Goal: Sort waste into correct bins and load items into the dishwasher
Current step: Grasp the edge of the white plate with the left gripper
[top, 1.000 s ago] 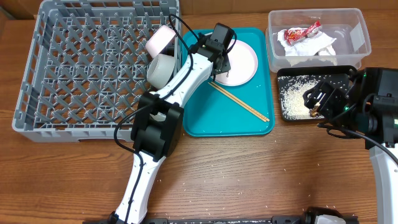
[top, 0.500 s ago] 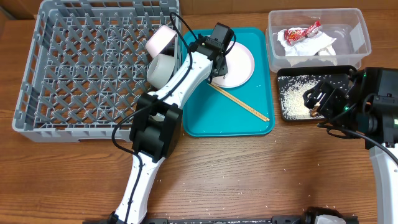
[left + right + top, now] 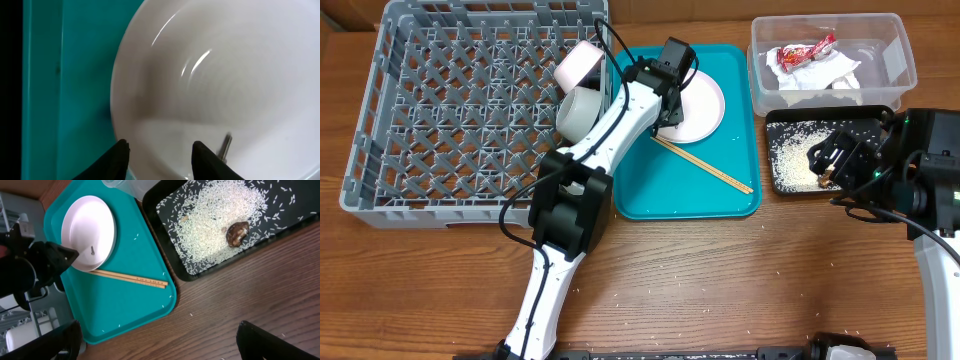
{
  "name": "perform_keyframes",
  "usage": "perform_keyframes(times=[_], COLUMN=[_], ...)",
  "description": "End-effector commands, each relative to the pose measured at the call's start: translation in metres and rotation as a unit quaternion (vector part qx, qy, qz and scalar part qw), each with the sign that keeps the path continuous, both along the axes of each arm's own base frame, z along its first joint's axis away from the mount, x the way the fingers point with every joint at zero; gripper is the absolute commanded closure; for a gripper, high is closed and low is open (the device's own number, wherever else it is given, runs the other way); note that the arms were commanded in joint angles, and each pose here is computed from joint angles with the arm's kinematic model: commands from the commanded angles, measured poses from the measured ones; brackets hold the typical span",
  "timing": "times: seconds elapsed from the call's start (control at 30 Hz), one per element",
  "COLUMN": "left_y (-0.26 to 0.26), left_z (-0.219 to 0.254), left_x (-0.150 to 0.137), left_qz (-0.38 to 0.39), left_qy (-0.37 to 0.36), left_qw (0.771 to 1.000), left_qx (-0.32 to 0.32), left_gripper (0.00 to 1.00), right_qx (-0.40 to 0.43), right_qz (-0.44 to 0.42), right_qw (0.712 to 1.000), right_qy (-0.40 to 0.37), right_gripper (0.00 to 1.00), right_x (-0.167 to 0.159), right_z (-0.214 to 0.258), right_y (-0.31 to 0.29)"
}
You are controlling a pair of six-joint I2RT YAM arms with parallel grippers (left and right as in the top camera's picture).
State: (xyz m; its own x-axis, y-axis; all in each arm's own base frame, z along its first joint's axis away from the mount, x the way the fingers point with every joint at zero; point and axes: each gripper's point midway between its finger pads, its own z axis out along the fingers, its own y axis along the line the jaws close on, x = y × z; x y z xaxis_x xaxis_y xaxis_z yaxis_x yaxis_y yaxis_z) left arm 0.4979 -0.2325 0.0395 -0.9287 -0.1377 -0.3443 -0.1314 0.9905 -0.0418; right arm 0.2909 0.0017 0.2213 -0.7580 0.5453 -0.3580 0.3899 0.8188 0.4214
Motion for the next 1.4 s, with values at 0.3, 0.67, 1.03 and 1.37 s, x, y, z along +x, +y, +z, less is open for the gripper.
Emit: perform_keyframes(times=[0.3,0.67,1.03,1.37], left_y=[0.030,0.026,0.033,0.059], left_z=[0.017,-0.020,-0.031,0.060], left_x=[0.007,0.003,0.009,0.036], left_qz=[0.071,0.067,0.069,-0.006], left_qy=[-0.001,-0.001,-0.021,-0.116], left_qw=[0.997,0.998,0.997,0.981], left_qx=[-0.007,-0.009,0.002,0.159], left_gripper=[0.66,0.80,0.96,0.96], right_qx=[-0.006,-0.006,-0.006,-0.006], right_qz=[-0.002,-0.003,-0.002,-0.002], right_qw=[1.000,1.000,1.000,1.000], right_qy=[-0.011,-0.011,-0.011,-0.011], right_gripper=[0.00,0.00,0.00,0.00], right_x=[0.003,0.003,0.003,0.003], right_z=[0.007,0.007,0.007,0.007], right_y=[-0.003,-0.003,-0.003,-0.003])
